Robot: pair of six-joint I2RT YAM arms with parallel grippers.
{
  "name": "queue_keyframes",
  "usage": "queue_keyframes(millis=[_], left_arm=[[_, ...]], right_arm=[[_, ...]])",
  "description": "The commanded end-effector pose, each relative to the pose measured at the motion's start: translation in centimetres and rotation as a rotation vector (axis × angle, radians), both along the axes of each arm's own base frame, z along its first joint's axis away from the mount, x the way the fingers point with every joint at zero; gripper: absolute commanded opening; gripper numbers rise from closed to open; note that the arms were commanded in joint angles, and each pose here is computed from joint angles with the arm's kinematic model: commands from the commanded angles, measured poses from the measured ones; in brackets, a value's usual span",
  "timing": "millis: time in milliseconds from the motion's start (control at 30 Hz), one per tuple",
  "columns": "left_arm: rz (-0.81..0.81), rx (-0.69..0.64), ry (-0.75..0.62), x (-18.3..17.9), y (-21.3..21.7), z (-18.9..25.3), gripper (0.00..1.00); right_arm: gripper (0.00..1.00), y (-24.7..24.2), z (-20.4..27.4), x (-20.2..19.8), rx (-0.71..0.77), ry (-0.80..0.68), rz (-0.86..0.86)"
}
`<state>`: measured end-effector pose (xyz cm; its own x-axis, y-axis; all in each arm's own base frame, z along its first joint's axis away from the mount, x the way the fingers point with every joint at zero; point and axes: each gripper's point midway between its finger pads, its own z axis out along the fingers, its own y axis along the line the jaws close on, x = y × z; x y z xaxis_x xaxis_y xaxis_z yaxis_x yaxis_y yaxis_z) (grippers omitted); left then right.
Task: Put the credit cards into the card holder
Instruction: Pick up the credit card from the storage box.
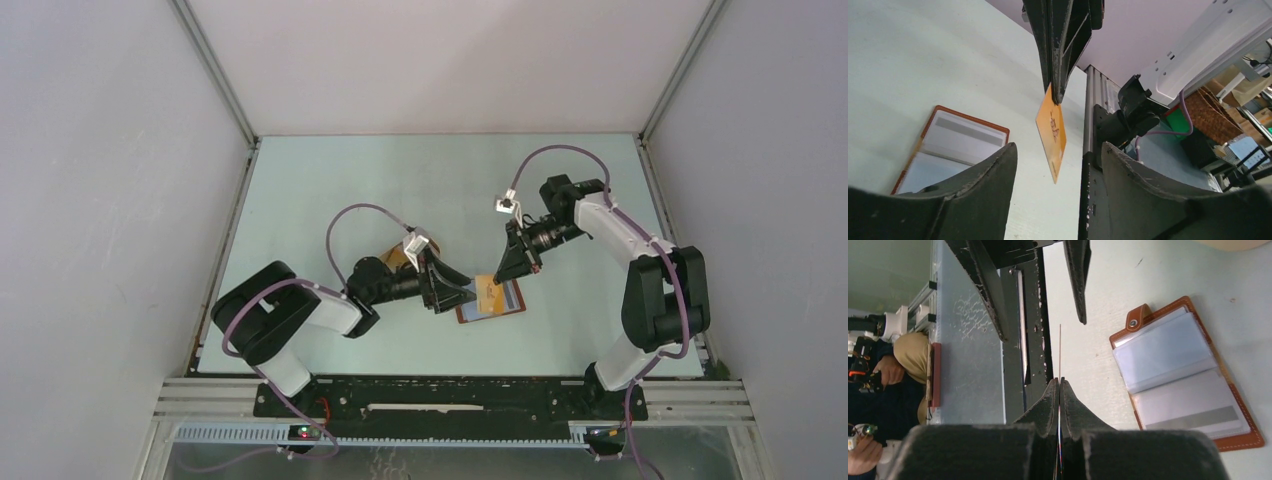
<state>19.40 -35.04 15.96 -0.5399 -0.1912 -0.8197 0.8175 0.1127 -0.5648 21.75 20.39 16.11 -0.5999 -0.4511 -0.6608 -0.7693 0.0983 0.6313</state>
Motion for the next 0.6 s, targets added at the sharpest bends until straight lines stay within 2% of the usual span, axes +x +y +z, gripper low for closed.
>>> queue_keyframes(millis=[0,367,567], left_arm=[[-0.069,-0.055,-0.036,-0.2,-0.9,2.1,0.66],[-0.180,-0.044,0.020,-1.3,-1.7,2.0,0.54],[-0.223,-0.040,0.034,-1.8,-1.9,1.9,0.40]], right_arm=[[0.00,0.5,0.7,-0.2,-0.004,-0.070,0.058],[0.00,1.1,0.7,-1.7,-0.025,-0.120,0.139],[0.00,1.1,0.5,-1.8,-0.051,-0.143,0.154]])
